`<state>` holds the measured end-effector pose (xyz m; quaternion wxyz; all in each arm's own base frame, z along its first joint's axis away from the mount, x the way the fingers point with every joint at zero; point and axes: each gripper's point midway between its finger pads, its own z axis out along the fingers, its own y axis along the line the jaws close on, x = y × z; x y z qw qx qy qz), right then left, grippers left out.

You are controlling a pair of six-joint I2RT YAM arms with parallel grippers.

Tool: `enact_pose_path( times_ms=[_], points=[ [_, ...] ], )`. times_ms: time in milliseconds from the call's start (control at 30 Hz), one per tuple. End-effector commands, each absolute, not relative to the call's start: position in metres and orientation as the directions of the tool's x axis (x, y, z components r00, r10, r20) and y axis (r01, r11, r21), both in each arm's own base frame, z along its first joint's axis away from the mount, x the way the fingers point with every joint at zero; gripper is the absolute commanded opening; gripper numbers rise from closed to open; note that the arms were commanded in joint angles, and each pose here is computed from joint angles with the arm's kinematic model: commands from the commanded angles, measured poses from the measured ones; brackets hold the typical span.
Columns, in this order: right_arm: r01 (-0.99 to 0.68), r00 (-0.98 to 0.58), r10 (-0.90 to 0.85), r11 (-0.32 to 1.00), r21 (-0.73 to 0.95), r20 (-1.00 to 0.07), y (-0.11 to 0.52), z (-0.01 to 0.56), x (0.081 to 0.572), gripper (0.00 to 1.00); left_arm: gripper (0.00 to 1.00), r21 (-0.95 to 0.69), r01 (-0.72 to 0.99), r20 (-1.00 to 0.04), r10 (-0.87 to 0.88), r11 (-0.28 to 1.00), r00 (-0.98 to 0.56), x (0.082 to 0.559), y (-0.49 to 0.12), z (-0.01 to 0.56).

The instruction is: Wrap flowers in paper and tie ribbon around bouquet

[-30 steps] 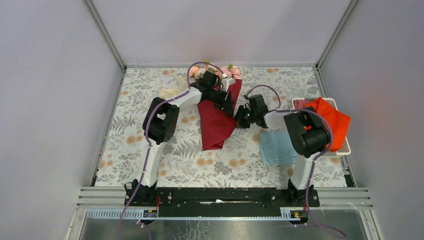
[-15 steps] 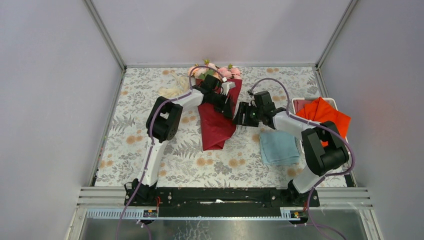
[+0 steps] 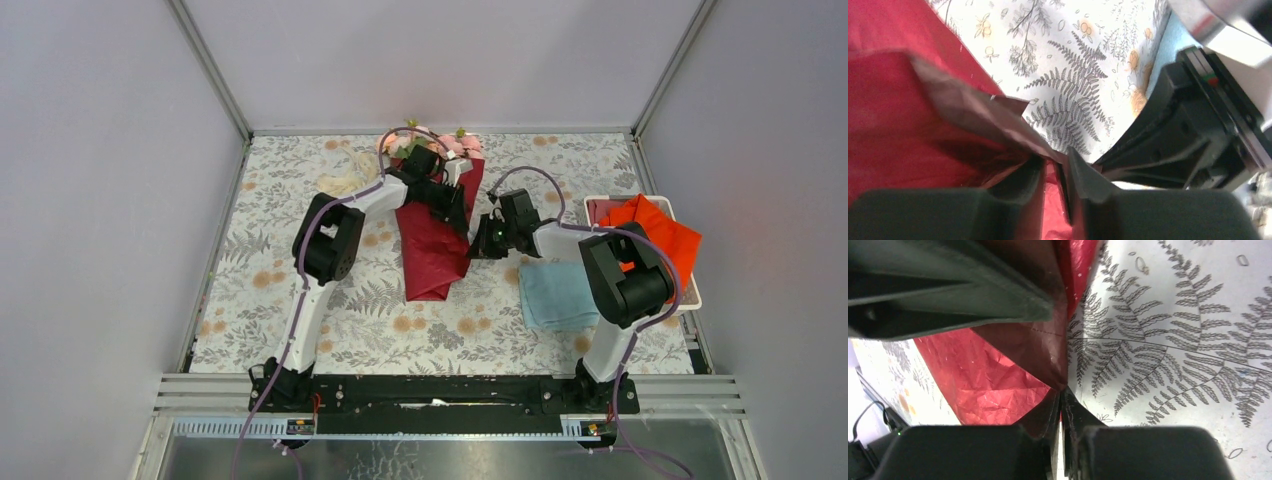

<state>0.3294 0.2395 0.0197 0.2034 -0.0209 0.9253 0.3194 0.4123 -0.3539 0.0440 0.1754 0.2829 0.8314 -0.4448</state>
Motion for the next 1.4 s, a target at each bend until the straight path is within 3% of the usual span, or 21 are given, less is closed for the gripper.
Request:
enact_pose_path(
  times_ms=[0,67,133,300,600,667,733,800,967,1133,1200,1367],
  points=[
    [-0.107,-0.870,0.174,0.847,0.521,-0.462,0.225,0.025,0.351,0.04,0.40,-0.576,0.723,-0.648,0.326,0.380,-0.688,0.422,-0.364,0.090],
    [-0.078,-0.872,0.192,0.853,0.517,-0.449,0.221,0.019,0.350,0.02,0.57,-0.523,0.771,-0.695,0.341,0.364,-0.632,0.420,-0.360,0.112],
    [-0.061,-0.882,0.197,0.852,0.520,-0.428,0.221,0.013,0.347,0.01,0.65,-0.459,0.820,-0.738,0.367,0.341,-0.566,0.414,-0.353,0.133],
    [-0.007,-0.869,0.257,0.849,0.528,-0.423,0.215,0.013,0.346,0.01,0.68,-0.287,0.910,-0.782,0.476,0.299,-0.403,0.376,-0.323,0.158],
    [0.044,-0.849,0.312,0.846,0.531,-0.426,0.209,0.016,0.347,0.03,0.78,0.005,0.997,-0.622,0.781,0.081,-0.060,0.290,-0.311,0.079],
    [0.047,-0.848,0.317,0.843,0.536,-0.425,0.210,0.016,0.347,0.03,0.83,0.066,0.998,-0.597,0.801,0.006,0.035,0.277,-0.316,0.067],
    [0.053,-0.847,0.323,0.842,0.537,-0.422,0.209,0.015,0.347,0.03,0.95,0.116,0.991,-0.575,0.808,-0.072,0.126,0.265,-0.322,0.059],
    [0.062,-0.849,0.328,0.841,0.537,-0.415,0.208,0.012,0.346,0.03,0.99,0.149,0.980,-0.553,0.810,-0.135,0.196,0.255,-0.322,0.049],
    [0.073,-0.854,0.339,0.829,0.555,-0.394,0.208,0.009,0.343,0.03,0.98,0.191,0.966,-0.493,0.834,-0.173,0.247,0.246,-0.315,0.025],
    [0.078,-0.849,0.347,0.829,0.554,-0.400,0.205,0.013,0.343,0.03,0.88,0.238,0.960,-0.460,0.853,-0.146,0.244,0.246,-0.307,0.008],
    [0.077,-0.847,0.346,0.830,0.552,-0.403,0.203,0.014,0.343,0.03,0.81,0.273,0.953,-0.457,0.855,-0.129,0.246,0.249,-0.305,0.005],
    [0.080,-0.850,0.347,0.829,0.553,-0.397,0.201,0.013,0.344,0.05,0.45,0.311,0.942,-0.454,0.852,-0.122,0.260,0.248,-0.302,-0.001]
  ],
)
